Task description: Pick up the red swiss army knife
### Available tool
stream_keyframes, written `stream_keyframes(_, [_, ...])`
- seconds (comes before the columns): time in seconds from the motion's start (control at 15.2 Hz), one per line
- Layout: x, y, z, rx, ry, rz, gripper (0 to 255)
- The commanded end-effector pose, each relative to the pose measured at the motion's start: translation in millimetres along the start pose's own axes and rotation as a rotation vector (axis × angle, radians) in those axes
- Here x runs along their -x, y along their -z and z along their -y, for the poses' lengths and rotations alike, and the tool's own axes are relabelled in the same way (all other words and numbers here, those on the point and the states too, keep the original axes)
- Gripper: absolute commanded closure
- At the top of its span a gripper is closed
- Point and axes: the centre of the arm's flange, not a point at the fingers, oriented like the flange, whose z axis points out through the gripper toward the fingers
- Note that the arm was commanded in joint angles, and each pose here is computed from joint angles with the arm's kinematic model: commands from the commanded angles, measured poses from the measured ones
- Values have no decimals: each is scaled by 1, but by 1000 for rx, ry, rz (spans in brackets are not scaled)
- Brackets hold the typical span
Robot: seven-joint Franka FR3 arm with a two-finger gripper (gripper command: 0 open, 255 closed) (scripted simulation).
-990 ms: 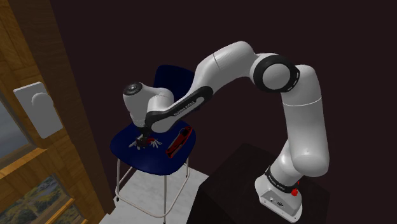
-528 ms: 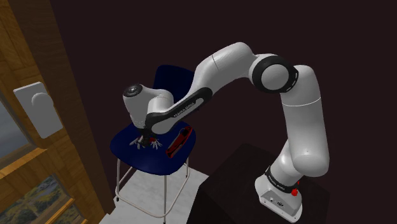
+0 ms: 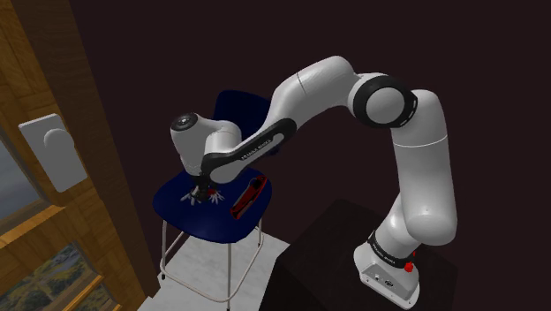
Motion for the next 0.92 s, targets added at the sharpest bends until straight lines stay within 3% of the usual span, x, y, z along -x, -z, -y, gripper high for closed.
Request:
stream_keyframes(0.0, [0,9,-2,0,0,0,255])
stream_keyframes(0.86, [3,66,-17,0,0,0,255])
